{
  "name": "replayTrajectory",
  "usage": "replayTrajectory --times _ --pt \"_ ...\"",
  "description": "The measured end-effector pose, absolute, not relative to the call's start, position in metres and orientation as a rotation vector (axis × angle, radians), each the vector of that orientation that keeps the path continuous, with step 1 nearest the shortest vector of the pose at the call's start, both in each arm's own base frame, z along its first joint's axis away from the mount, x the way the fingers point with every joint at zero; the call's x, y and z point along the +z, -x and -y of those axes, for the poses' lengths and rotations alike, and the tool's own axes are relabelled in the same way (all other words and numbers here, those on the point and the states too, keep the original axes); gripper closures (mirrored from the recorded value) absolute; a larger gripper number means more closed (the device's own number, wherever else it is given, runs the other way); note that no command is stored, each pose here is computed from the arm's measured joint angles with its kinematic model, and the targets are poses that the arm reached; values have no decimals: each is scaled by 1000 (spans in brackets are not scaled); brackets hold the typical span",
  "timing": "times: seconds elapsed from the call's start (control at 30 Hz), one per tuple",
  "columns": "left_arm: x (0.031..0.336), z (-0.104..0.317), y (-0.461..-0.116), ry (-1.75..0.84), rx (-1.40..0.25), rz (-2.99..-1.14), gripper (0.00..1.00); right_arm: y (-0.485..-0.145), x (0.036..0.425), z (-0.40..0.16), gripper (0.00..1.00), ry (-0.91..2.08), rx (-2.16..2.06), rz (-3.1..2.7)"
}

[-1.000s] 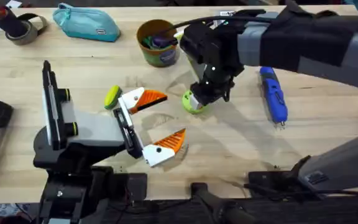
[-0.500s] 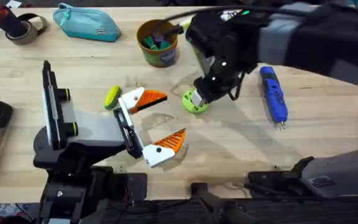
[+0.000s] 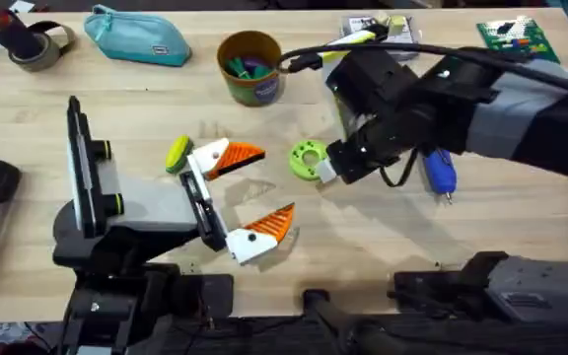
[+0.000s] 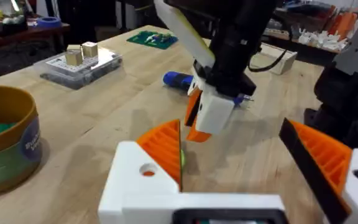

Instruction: Pick up the gripper from the table and insert it into the empty holder that is missing its gripper. Then pick up a screw, insert it into the mounting hole, and use the screwdriver to tighten it. Finally, clean up the table by picking up the vegetable and placing it into the bucket.

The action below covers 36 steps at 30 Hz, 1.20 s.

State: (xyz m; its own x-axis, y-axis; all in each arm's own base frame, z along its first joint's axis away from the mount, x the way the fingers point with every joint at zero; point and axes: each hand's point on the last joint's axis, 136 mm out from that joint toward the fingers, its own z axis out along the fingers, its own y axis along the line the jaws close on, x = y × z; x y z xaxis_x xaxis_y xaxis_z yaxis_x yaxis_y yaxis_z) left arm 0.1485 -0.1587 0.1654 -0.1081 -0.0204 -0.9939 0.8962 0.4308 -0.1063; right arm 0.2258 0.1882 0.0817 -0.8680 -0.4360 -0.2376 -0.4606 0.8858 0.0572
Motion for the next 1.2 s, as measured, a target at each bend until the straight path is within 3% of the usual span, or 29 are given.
replayTrajectory --times 0.47,1.2 --pt "165 159 -149 -821 -946 -1470 11 -246 78 -205 614 667 210 -2765" --pt "165 159 -149 -821 -946 -1470 11 -247 62 -206 614 675 186 -2803"
